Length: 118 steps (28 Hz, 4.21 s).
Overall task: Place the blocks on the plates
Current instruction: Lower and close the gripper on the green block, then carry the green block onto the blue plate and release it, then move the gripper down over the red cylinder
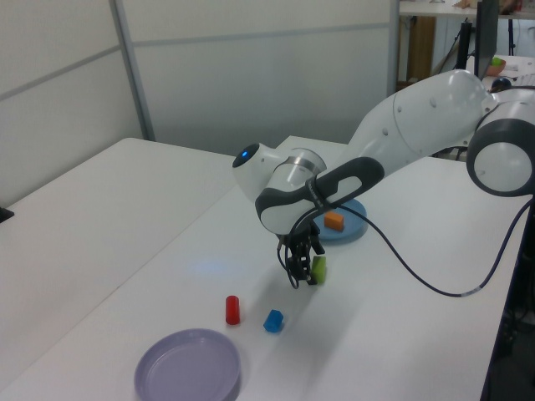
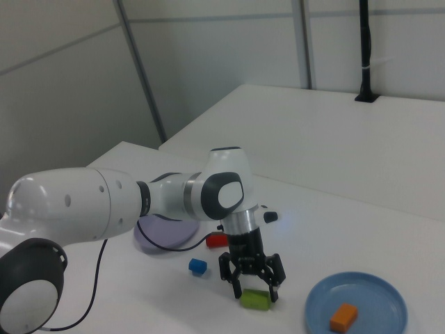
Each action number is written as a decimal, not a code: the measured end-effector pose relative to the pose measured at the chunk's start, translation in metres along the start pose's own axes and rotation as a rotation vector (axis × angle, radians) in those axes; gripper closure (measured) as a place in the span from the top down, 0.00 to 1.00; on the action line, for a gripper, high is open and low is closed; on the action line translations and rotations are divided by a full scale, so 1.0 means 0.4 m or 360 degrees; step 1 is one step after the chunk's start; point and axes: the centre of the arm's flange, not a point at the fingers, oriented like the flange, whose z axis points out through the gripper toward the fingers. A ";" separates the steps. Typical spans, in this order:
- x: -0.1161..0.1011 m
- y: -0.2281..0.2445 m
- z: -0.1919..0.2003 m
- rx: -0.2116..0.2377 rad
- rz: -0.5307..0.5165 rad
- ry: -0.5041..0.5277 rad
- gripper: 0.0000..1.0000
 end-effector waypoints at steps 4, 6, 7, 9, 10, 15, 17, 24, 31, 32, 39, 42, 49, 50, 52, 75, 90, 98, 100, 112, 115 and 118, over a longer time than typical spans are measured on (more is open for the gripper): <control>0.003 -0.003 0.004 -0.0001 -0.0009 -0.0001 0.85; 0.003 -0.002 0.002 -0.0001 -0.0010 0.0001 0.79; 0.002 -0.001 -0.001 -0.0002 -0.0011 0.0004 0.75; 0.000 0.002 -0.015 -0.0006 -0.0011 0.0018 0.71; -0.002 0.004 -0.019 -0.0006 -0.0009 0.0022 0.67; -0.010 0.028 -0.026 -0.0007 0.0017 0.0031 0.67; -0.017 0.055 -0.037 0.0008 0.0052 0.0049 0.67; -0.071 0.260 -0.098 0.0134 0.0305 0.0209 0.67; -0.085 0.428 -0.123 0.0186 0.0520 0.0598 0.67; -0.080 0.434 -0.120 0.0181 0.0529 0.0631 0.67; -0.030 0.456 -0.066 0.0204 0.0596 0.0813 0.67; -0.019 0.466 -0.041 0.0214 0.0619 0.0845 0.67; -0.039 0.509 -0.021 0.0212 0.0660 0.0846 0.67; -0.043 0.515 -0.017 0.0213 0.0666 0.0844 0.67; -0.049 0.525 -0.012 0.0214 0.0677 0.0840 0.68; 0.059 0.175 -0.221 0.0282 0.0311 0.0885 1.00; 0.058 -0.056 -0.321 0.0345 0.0123 0.0796 1.00; 0.056 -0.146 -0.329 0.0376 0.0189 0.0766 1.00; 0.051 -0.162 -0.320 0.0372 0.0180 0.0779 1.00; -0.032 -0.245 -0.245 0.0337 0.0126 0.0928 1.00; -0.032 -0.255 -0.228 0.0320 0.0055 0.0918 1.00; -0.021 -0.260 -0.205 0.0286 -0.0085 0.0923 1.00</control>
